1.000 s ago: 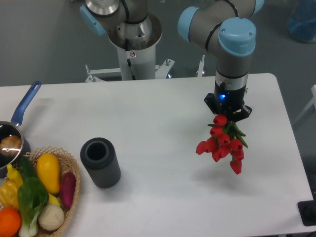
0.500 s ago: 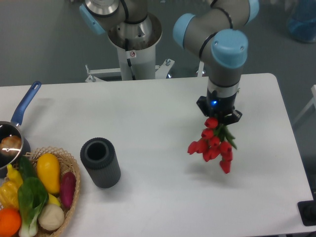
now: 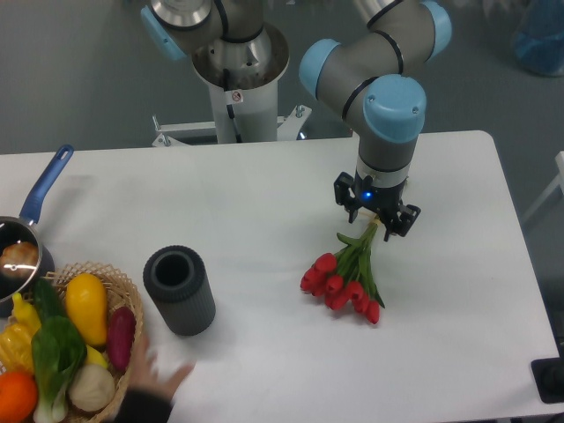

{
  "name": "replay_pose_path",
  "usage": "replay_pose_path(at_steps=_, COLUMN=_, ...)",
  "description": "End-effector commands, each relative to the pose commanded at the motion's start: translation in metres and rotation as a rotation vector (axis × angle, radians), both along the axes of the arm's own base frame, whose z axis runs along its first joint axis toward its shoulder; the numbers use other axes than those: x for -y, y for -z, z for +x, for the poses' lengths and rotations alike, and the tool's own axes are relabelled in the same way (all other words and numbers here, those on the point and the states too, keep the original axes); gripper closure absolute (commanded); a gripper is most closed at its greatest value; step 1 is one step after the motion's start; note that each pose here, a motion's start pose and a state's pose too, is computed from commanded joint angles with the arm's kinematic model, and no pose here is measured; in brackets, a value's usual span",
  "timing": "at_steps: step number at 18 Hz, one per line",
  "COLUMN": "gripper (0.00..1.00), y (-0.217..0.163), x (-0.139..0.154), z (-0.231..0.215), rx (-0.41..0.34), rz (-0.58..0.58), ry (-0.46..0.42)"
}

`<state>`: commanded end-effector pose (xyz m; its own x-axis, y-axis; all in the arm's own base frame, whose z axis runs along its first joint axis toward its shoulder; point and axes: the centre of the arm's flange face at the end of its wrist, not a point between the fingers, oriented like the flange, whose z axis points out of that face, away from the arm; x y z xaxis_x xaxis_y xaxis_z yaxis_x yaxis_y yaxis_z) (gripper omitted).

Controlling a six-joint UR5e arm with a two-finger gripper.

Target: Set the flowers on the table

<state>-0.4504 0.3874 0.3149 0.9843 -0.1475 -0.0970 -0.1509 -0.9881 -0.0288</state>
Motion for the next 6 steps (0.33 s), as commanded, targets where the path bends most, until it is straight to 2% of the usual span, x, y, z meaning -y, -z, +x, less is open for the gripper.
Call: replay_pose_path(at_steps=6, gripper=0.00, y=-0.018, x=0.029, z=-0.037, rx=-0.070, rz=0.031, ry=-0.044)
